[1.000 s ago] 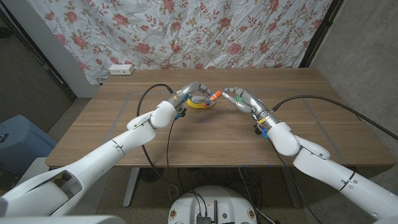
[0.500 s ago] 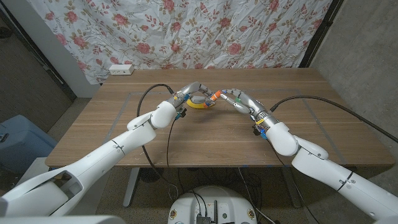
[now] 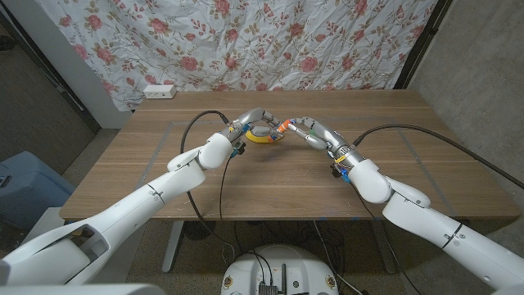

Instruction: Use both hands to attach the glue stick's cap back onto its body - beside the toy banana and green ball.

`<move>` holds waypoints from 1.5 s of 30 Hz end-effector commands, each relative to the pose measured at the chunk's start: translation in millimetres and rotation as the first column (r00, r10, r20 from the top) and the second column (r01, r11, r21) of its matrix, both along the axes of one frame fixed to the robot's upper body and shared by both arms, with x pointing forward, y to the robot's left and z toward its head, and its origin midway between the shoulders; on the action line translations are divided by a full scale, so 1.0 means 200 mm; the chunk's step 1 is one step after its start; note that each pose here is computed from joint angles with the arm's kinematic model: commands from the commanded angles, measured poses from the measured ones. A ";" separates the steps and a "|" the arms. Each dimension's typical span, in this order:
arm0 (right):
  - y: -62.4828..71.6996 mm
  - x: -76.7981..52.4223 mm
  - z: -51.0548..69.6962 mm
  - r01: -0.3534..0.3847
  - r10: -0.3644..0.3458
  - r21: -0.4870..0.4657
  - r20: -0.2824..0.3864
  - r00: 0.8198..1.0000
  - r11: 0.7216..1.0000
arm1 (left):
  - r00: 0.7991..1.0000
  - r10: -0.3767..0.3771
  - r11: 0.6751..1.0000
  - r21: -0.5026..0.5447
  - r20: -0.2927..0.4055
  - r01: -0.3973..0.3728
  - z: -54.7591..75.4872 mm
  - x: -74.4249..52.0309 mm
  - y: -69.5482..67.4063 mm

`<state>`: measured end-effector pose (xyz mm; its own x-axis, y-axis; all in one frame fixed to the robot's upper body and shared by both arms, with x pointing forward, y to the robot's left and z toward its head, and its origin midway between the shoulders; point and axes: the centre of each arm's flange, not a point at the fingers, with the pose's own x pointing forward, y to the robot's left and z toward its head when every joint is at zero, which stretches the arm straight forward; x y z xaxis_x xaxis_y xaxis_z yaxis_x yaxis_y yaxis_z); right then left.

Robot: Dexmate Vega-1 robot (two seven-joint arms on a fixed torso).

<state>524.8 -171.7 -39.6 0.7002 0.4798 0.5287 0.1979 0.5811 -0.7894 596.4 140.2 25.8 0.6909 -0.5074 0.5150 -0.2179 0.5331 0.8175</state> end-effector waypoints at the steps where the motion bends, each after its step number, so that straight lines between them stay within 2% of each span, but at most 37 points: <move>1: 0.01 0.00 0.00 -0.011 0.011 -0.014 -0.016 1.000 1.000 | 1.000 0.001 1.000 0.003 -0.004 -0.001 -0.01 0.00 0.00; 10: 0.02 -0.01 0.00 -0.006 0.006 -0.037 -0.011 1.000 0.999 | 1.000 0.000 1.000 0.007 -0.007 0.000 -0.02 -0.01 -0.01; 24: 0.01 0.00 0.00 -0.020 0.016 -0.080 -0.046 0.999 0.997 | 1.000 -0.004 1.000 0.020 0.004 0.004 -0.01 -0.01 -0.02; 45: 0.03 0.01 -0.03 -0.036 0.028 -0.106 -0.076 0.997 0.994 | 1.000 0.002 1.000 0.003 0.022 -0.003 0.00 -0.03 -0.01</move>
